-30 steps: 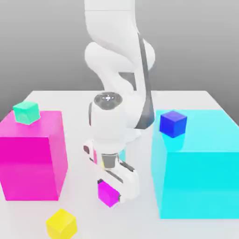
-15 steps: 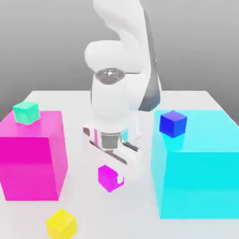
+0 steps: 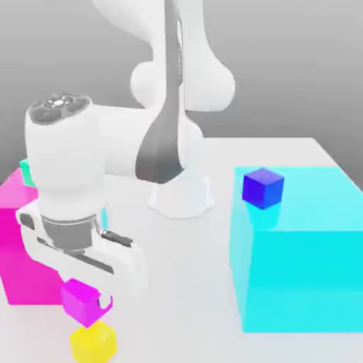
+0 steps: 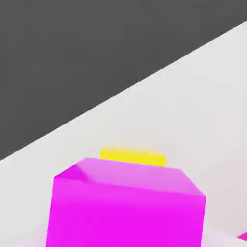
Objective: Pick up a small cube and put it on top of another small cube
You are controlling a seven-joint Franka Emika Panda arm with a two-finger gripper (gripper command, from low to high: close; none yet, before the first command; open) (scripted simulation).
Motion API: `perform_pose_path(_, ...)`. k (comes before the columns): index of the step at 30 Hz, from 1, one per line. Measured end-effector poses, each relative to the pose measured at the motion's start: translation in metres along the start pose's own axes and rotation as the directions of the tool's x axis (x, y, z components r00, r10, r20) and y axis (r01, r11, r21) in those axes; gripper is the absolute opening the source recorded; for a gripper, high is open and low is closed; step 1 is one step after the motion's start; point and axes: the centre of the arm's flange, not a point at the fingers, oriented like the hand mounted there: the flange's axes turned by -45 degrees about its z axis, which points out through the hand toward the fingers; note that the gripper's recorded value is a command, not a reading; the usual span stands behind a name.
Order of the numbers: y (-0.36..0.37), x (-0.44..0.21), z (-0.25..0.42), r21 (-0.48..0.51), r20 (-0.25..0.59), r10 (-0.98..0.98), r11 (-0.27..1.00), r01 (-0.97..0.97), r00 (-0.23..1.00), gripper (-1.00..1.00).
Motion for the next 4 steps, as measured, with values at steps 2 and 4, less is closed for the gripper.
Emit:
perform_pose_path(2,0.0004,-0.0004,0.0101,0.0,0.0,0.001,1.0,-0.001,1.0,1.0)
perform_pose_path(4,0.0004,-0.0004,0.0101,0.0,0.0,0.001,1.0,-0.001,1.0,1.0)
